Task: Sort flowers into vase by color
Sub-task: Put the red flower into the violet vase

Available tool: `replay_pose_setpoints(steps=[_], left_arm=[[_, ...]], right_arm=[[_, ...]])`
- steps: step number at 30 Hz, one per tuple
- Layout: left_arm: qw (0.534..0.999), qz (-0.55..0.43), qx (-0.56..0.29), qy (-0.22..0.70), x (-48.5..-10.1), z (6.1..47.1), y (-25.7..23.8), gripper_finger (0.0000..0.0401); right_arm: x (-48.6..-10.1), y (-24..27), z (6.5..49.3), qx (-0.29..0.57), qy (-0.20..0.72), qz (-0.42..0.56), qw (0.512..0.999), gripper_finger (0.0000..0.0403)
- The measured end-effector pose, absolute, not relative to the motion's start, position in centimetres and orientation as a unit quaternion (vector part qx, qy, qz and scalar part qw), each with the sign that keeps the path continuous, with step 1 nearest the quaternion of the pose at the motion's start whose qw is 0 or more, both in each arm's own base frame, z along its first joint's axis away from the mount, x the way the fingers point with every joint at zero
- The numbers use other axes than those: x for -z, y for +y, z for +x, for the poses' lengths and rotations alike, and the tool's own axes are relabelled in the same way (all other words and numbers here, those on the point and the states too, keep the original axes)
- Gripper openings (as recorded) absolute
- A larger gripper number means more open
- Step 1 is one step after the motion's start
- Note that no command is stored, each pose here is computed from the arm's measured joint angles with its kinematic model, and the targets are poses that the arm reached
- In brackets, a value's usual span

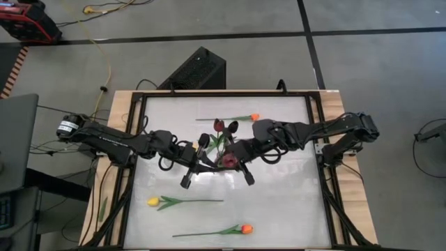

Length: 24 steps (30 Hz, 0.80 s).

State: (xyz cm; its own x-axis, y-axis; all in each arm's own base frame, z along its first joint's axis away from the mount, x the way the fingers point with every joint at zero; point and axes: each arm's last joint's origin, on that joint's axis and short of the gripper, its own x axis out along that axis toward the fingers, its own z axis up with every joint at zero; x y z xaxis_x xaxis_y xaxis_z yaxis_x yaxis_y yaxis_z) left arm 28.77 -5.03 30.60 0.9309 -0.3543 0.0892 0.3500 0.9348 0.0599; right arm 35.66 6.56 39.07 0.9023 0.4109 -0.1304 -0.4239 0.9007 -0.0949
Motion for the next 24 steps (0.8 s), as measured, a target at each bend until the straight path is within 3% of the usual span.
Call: replay_pose_setpoints(steps=[13, 24], left_arm=[[0.981, 0.047, 0.143, -0.122, -33.7, 26.5, -4.5, 0.0000], [0.992, 0.073, 0.062, -0.087, -33.8, 25.2, -3.5, 0.0000]], right_arm=[[-40.1, 6.0, 32.3, -0.220, 0.113, -0.094, 0.964, 0.0230], [-40.7, 5.7, 27.3, -0.172, 0.226, -0.076, 0.956, 0.0232]])
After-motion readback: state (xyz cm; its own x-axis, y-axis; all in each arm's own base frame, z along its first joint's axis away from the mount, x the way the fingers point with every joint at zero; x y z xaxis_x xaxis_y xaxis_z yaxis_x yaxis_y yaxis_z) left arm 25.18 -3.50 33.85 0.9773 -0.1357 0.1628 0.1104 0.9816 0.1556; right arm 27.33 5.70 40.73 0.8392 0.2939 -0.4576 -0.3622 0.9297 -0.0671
